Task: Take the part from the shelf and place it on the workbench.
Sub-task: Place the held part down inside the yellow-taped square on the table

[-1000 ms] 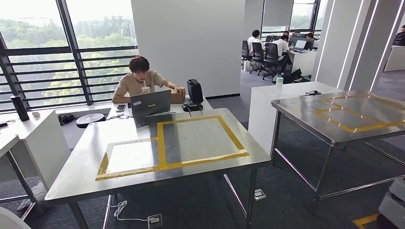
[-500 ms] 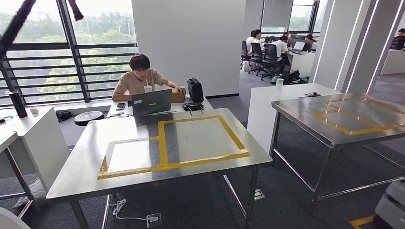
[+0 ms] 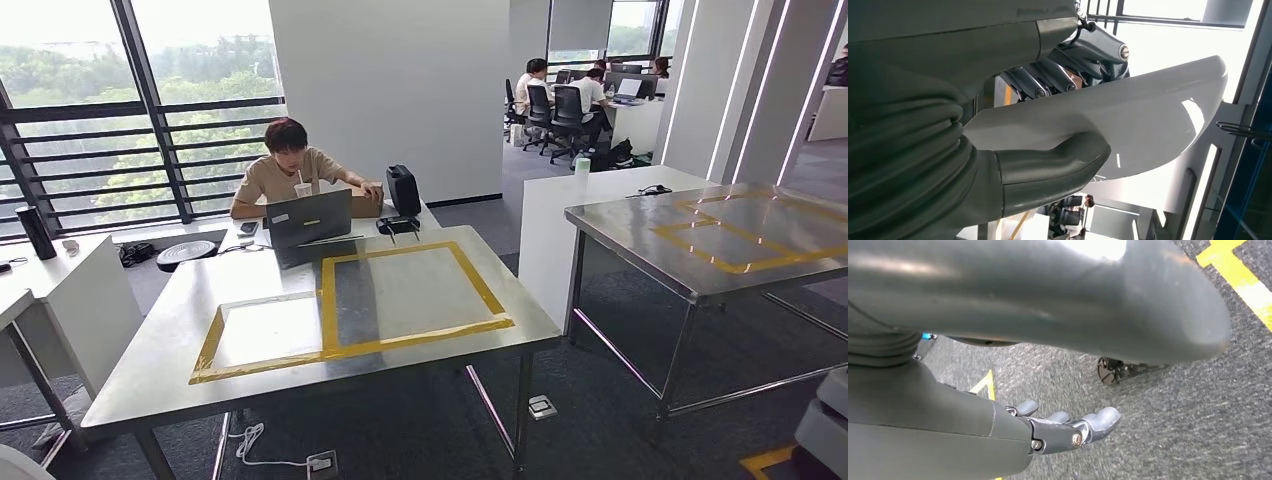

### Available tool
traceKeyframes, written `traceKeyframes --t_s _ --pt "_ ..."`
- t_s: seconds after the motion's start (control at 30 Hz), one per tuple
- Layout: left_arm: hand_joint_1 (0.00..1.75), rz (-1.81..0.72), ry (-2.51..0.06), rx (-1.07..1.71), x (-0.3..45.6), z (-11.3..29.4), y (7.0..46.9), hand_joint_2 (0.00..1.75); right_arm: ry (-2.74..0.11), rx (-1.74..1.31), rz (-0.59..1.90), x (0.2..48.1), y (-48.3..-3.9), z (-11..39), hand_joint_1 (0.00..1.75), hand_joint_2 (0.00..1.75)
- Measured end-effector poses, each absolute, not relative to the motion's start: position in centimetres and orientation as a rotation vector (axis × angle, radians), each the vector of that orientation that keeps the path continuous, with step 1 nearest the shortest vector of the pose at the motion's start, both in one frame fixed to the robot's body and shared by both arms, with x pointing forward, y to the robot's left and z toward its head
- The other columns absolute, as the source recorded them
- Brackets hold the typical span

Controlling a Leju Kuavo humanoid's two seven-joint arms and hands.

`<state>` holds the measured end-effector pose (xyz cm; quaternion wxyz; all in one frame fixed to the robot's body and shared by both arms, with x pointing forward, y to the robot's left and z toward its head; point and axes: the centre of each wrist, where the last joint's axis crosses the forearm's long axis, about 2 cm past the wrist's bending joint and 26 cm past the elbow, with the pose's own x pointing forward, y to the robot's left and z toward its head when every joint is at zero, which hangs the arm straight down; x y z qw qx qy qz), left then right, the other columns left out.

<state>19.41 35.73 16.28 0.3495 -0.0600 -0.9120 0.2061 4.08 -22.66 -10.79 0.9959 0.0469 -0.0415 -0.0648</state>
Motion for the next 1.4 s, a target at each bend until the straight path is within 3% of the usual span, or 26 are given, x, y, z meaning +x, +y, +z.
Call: traceKeyframes --t_s 1.4 --pt "1.75 0.527 -2.352 -0.156 19.28 15.95 35.77 1.75 -0.071 0.1 -0.15 3.4 -22.65 -10.86 0.0 0.0"
